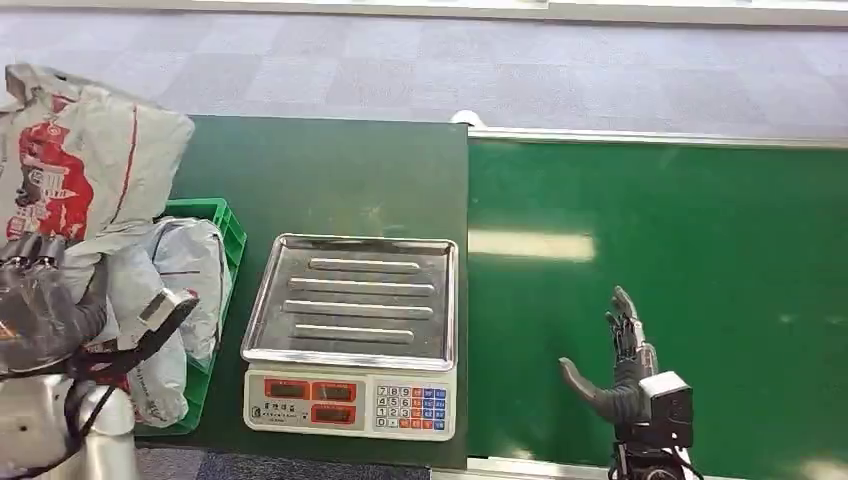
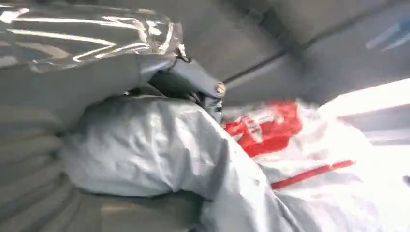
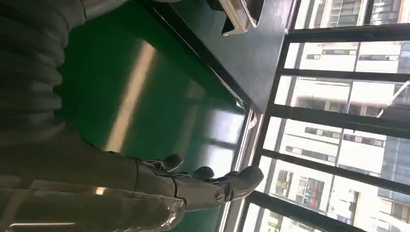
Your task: Moved the parcel from conveyor to table for the left to box.
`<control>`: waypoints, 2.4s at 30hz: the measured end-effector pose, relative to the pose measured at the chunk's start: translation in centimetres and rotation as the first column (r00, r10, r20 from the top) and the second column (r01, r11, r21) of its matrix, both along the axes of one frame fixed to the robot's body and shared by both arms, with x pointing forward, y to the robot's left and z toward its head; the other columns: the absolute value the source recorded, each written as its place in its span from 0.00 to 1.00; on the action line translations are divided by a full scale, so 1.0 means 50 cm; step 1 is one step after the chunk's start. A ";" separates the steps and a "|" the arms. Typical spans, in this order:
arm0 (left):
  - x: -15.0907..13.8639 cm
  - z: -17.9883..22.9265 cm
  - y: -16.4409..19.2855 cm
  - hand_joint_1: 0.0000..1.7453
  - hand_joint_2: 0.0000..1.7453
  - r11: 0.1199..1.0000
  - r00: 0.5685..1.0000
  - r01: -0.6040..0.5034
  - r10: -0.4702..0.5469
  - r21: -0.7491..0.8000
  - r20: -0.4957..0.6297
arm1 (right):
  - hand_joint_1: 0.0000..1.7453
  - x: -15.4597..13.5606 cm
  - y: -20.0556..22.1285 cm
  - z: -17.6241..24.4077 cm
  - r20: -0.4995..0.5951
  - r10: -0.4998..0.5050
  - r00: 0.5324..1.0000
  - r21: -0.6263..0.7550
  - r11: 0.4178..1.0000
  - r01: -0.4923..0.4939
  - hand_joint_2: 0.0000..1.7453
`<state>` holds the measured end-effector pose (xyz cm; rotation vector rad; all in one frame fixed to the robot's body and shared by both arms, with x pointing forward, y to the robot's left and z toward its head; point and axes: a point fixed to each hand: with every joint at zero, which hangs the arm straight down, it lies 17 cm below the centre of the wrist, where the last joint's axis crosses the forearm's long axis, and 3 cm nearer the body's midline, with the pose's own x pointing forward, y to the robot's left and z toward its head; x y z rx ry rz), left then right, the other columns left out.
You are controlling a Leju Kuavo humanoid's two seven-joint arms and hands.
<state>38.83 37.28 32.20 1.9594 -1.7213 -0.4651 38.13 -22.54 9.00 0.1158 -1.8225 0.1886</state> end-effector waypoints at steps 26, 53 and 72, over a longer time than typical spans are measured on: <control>0.137 -0.282 0.099 0.92 1.00 0.968 0.923 -0.120 0.027 -0.221 -0.384 | 0.00 0.008 -0.011 0.023 0.027 -0.014 1.000 0.008 1.000 0.014 1.00; 0.138 -0.293 0.080 0.00 1.00 0.800 0.925 0.163 -0.327 -0.577 -0.192 | 0.00 0.011 0.000 0.029 0.018 -0.012 1.000 0.010 1.000 0.012 1.00; 0.007 -0.061 -0.029 0.00 1.00 0.783 0.857 0.509 -0.421 -0.358 0.298 | 0.00 0.030 -0.017 0.045 0.049 -0.037 0.998 0.049 0.998 0.035 1.00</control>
